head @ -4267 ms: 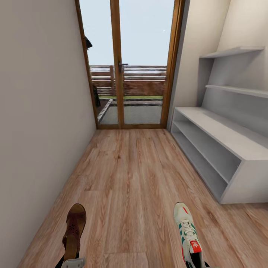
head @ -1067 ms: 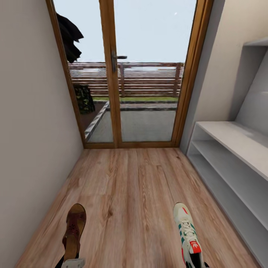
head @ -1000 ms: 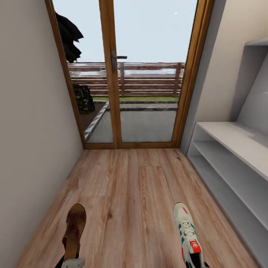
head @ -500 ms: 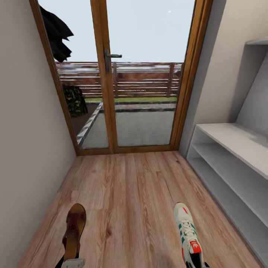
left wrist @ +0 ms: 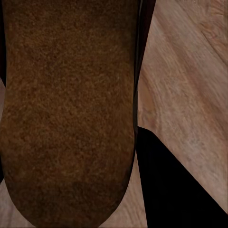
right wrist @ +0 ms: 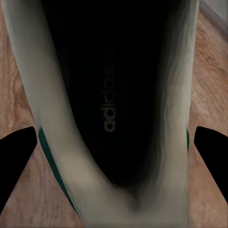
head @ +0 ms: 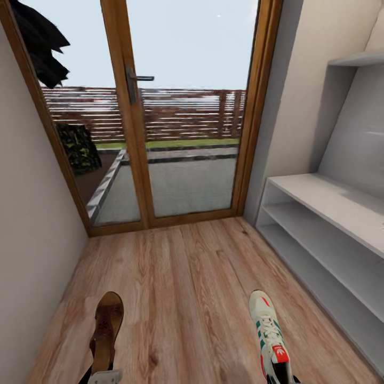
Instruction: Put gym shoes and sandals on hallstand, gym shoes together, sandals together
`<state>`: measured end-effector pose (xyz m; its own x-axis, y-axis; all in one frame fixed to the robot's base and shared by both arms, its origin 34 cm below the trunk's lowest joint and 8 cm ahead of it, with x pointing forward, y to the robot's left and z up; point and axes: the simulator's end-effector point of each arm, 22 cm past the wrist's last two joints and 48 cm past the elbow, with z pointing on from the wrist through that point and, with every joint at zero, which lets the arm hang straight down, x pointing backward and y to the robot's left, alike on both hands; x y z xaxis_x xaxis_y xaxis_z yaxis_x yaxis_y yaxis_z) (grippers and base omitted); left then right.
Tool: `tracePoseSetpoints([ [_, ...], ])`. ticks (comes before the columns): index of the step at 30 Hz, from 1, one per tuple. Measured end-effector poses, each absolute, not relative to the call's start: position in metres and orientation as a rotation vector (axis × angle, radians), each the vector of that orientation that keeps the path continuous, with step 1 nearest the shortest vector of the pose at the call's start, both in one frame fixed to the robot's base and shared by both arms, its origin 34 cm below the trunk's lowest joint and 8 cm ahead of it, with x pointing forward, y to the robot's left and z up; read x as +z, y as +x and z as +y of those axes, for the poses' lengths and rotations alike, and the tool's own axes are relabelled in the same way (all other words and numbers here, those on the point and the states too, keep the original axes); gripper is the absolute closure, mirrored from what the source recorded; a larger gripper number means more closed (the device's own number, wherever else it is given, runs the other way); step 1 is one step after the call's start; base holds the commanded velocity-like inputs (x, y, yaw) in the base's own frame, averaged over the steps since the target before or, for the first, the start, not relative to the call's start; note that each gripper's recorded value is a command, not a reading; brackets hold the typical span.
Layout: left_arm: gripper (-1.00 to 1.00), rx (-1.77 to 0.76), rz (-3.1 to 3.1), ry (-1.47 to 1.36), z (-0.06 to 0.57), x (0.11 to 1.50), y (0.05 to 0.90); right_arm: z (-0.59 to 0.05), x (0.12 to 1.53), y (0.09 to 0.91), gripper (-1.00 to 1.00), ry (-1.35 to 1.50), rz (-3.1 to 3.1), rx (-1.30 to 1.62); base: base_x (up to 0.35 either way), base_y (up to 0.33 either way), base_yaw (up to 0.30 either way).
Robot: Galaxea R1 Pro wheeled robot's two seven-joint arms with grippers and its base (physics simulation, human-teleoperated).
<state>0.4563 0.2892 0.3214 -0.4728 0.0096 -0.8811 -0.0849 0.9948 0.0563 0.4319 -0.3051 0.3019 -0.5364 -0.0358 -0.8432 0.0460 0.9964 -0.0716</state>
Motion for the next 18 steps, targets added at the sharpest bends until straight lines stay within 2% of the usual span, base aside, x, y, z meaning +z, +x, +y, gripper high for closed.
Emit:
tracePoseSetpoints([
  [5,1.0,0.11,2.062,-0.053,0.289,0.321,0.456,-0.3054,0.3019,0.432,1.0,0.008,2.134,-0.104,0.108,0.173,-0.266],
  [18,1.0,0.109,2.07,-0.052,0.2884,0.3184,0.4534,-0.3054,0.3017,0.4317,1.0,0.009,2.135,-0.104,0.005,0.008,-0.266],
])
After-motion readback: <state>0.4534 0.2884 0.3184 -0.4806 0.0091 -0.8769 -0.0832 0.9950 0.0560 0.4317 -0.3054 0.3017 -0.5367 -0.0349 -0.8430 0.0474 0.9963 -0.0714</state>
